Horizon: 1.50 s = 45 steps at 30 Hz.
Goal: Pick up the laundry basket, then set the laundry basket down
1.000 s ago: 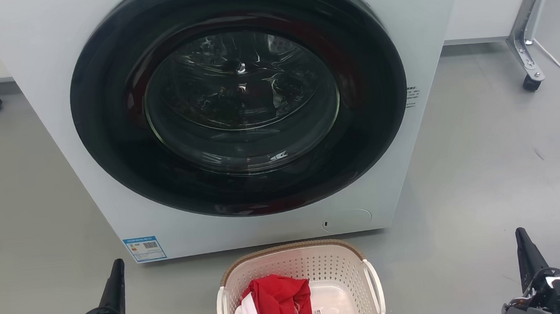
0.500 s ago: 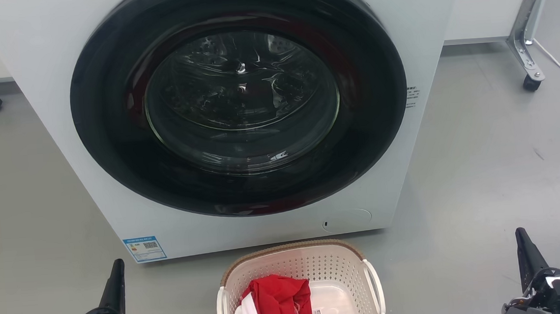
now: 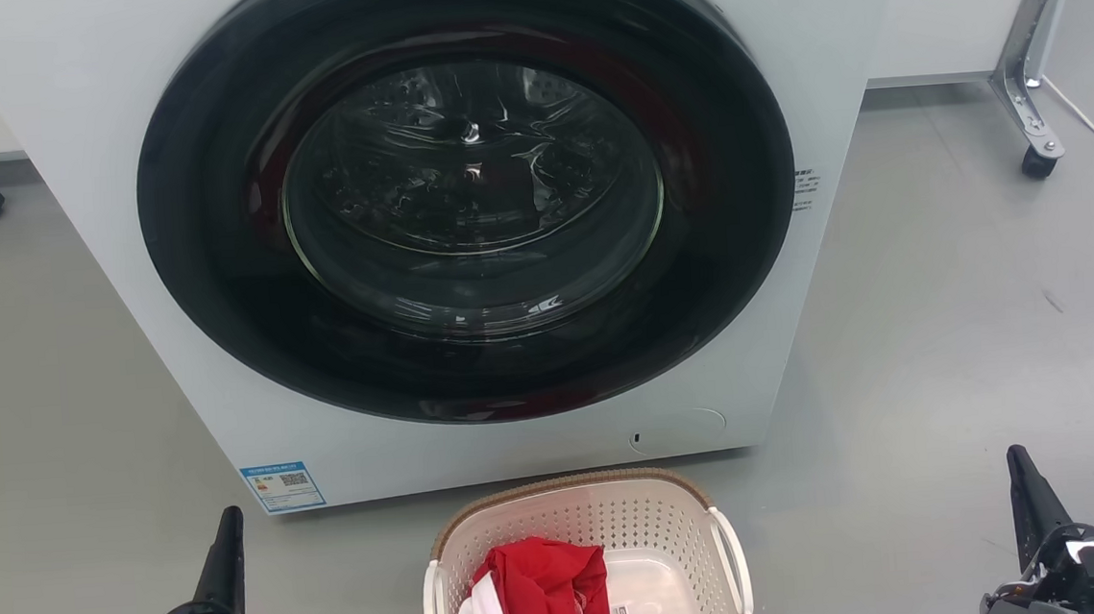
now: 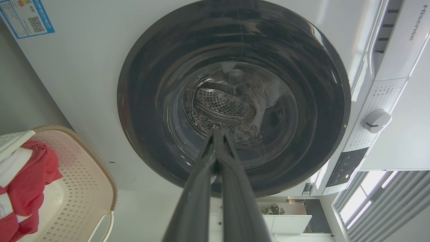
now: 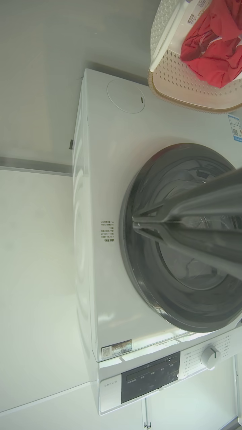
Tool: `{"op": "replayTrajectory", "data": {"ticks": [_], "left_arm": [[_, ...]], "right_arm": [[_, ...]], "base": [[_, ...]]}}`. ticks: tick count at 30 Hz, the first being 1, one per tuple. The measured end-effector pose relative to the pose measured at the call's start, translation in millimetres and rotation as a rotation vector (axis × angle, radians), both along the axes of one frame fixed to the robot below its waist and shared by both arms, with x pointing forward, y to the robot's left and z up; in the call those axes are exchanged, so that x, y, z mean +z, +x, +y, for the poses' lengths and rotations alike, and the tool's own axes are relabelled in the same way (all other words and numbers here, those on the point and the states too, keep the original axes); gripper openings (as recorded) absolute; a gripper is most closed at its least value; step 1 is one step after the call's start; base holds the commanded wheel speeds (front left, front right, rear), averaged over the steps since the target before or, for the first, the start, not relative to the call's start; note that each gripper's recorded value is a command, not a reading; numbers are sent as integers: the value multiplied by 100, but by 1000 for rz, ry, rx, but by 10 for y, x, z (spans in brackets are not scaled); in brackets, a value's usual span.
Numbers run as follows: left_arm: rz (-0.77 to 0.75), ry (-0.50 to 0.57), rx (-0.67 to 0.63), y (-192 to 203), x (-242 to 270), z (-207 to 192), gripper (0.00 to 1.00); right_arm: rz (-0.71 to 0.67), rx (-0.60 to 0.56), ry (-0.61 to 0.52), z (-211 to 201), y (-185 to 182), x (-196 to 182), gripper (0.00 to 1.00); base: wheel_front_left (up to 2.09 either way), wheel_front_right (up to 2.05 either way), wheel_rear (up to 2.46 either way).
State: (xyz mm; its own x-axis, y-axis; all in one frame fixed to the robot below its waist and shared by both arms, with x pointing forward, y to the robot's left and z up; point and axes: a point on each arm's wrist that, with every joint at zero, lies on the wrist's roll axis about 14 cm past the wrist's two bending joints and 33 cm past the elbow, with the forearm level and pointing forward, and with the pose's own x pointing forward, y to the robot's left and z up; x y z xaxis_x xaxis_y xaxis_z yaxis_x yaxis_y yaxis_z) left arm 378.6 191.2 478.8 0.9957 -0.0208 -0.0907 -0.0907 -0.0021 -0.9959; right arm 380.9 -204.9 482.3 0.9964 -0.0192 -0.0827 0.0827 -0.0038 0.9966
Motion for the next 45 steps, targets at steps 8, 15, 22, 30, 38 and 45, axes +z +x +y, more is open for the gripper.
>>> {"op": "replayTrajectory", "data": {"ticks": [8,15,22,30,38,45], "left_arm": [[0,0,0,0,0,0,0],[0,0,0,0,0,0,0],[0,0,0,0,0,0,0],[0,0,0,0,0,0,0],[0,0,0,0,0,0,0],[0,0,0,0,0,0,0]], "right_arm": [[0,0,0,0,0,0,0],[0,0,0,0,0,0,0],[0,0,0,1,0,0,0],[0,0,1,0,0,1,0],[0,0,1,1,0,0,0],[0,0,1,1,0,0,0]], "base": [[0,0,0],[0,0,0],[0,0,0],[0,0,0],[0,0,0],[0,0,0]]}}
